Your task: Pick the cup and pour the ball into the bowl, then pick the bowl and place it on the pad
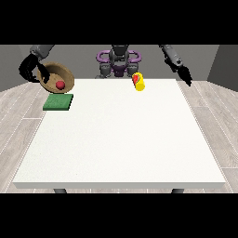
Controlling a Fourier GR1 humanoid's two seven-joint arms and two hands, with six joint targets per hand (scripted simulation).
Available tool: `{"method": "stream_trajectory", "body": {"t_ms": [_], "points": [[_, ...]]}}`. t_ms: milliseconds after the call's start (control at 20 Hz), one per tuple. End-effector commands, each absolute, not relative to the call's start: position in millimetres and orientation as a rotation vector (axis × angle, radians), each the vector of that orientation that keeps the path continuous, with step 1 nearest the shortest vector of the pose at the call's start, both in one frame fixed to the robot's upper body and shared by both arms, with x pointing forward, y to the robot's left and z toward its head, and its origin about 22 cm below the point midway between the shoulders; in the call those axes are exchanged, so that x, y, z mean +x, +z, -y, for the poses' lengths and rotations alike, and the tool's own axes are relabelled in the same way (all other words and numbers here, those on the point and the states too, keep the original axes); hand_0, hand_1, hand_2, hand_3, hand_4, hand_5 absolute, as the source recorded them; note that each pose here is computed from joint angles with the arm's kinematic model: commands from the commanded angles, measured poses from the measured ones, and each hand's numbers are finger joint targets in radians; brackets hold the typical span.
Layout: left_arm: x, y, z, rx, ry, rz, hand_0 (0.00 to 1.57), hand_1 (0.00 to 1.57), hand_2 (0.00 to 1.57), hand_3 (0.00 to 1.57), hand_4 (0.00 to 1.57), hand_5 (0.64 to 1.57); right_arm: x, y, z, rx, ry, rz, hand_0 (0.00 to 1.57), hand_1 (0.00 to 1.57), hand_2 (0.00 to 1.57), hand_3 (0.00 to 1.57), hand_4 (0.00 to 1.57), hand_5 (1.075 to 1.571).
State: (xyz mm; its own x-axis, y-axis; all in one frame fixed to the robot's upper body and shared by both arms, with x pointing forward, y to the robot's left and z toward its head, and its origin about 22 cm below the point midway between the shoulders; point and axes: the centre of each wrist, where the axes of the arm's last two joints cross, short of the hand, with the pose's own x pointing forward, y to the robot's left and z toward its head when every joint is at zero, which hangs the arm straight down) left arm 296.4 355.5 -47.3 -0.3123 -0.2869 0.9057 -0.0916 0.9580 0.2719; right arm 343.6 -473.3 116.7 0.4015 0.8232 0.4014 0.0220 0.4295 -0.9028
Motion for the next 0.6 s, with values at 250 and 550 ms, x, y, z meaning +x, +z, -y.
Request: {"method": "stream_trajectory", "body": {"t_ms": [250, 550], "points": [[317.2, 21.6, -411.5, 0.266, -0.089, 2.17, 0.0, 0.0, 0.0, 0.0, 0.88, 1.175, 336.7, 97.2, 487.1, -1.106, 0.389, 1.208, 1.57, 1.57, 1.57, 1.57, 1.4, 1.562], [301.0, 25.7, -428.0, 0.319, -0.05, 2.195, 0.0, 0.0, 0.0, 0.0, 0.89, 1.192, 330.3, 65.4, 486.4, -0.94, 0.136, 1.262, 1.57, 1.57, 1.57, 1.5, 1.0, 1.451]]}}
